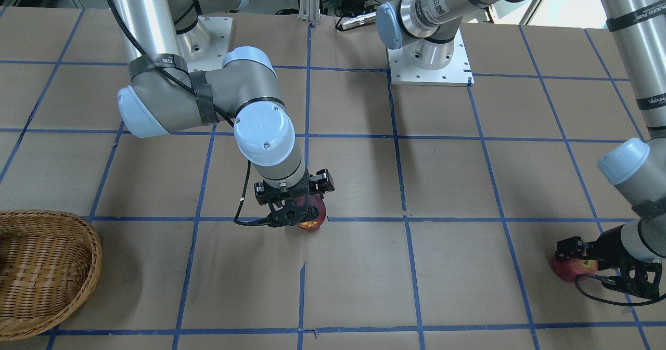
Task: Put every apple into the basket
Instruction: 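Grasp the center red apple with right gripper while left grasps the second red apple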
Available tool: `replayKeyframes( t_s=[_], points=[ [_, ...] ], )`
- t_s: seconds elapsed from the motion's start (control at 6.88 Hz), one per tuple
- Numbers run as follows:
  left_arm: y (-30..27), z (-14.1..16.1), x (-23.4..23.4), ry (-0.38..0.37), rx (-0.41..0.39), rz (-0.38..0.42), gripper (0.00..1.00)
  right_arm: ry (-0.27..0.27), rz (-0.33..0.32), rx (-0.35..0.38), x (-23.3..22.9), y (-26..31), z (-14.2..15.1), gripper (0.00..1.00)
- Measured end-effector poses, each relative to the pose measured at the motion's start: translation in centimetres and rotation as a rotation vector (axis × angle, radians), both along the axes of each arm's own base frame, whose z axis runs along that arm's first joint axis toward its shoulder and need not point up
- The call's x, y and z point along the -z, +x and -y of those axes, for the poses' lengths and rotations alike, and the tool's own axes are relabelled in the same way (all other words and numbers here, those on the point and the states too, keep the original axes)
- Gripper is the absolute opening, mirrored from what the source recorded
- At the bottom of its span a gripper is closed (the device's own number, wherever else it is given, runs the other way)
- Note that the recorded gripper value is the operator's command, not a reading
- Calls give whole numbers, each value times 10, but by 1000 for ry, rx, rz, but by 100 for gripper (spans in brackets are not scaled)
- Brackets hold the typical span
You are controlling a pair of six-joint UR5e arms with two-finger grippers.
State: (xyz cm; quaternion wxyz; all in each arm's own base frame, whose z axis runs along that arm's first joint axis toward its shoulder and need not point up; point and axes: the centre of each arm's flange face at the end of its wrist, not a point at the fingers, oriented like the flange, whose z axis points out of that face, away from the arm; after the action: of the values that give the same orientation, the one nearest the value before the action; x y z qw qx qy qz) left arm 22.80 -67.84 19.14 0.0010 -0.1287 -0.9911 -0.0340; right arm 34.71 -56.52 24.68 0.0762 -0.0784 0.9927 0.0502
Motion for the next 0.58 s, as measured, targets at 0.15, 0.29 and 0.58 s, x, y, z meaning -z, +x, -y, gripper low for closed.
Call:
replayKeyframes(
  t_s=[0.15, 0.29, 0.58],
  points=[
    [0, 0, 3, 1, -3, 1, 38, 16, 1, 0, 18, 6, 0, 100],
    [-1, 1, -3, -4, -8, 6, 38, 32, -4, -3, 33, 9, 0, 100],
    [-20, -12, -25, 22, -52, -8, 37, 34, -4, -4, 52, 12, 2, 81]
  ],
)
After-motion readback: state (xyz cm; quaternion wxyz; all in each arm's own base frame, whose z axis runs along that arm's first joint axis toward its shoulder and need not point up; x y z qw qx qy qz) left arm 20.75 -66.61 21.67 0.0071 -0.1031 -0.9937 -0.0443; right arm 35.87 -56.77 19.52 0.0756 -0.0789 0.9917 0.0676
